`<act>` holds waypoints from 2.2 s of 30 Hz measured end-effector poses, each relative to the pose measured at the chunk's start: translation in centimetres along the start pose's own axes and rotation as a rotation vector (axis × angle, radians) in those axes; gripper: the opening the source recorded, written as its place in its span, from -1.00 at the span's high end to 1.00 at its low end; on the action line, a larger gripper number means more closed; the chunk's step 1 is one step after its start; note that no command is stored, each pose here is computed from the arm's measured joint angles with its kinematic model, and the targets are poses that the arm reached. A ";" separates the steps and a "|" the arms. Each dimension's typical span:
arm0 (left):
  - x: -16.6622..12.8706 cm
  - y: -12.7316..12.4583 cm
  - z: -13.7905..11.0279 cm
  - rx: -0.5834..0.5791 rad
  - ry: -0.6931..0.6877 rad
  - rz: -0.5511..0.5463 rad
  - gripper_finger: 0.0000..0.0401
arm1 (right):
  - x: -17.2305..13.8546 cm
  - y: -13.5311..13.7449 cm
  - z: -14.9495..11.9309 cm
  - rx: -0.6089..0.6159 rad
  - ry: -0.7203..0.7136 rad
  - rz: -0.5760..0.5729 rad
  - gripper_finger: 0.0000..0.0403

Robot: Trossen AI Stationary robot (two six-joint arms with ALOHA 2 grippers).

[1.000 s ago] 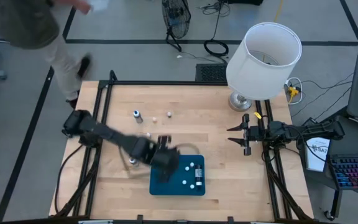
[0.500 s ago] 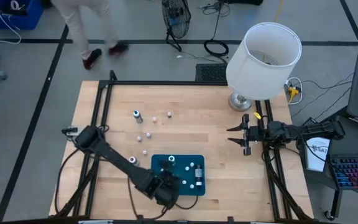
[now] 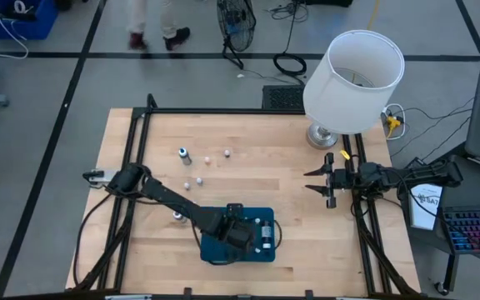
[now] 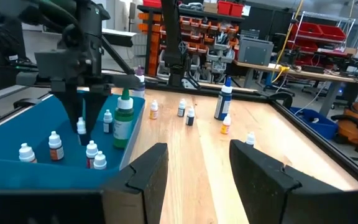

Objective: Pick & Place food coloring
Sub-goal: Put the purple food coloring bottle into the blue container, then put the blue food coloring bottle into the blue container

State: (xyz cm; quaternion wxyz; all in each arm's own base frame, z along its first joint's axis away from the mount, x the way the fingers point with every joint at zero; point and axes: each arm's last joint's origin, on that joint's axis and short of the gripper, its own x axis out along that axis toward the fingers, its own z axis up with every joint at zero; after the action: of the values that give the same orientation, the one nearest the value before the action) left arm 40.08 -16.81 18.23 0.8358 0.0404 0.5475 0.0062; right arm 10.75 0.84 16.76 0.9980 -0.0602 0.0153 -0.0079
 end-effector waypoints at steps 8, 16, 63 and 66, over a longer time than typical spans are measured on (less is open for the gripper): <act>1.3 0.2 -1.1 0.003 0.010 -0.001 0.68 | 0.0 0.0 0.0 0.000 0.000 0.000 0.20; 1.2 0.0 -1.0 0.002 -0.008 -0.032 0.63 | 0.0 0.0 0.0 0.000 0.001 0.000 0.21; -13.5 21.7 0.5 -0.284 -0.098 0.336 0.10 | 0.0 0.0 -0.1 -0.001 0.007 0.001 0.20; -12.3 25.6 -0.2 -0.359 -0.054 0.232 0.09 | 0.0 0.0 -0.1 -0.001 0.006 0.001 0.20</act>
State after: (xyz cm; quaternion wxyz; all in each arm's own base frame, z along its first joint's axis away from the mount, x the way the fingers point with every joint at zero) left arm 35.81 8.10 31.25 0.8376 -0.0462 0.5067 0.1989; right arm 10.80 0.84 16.71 0.9980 -0.0606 0.0184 -0.0078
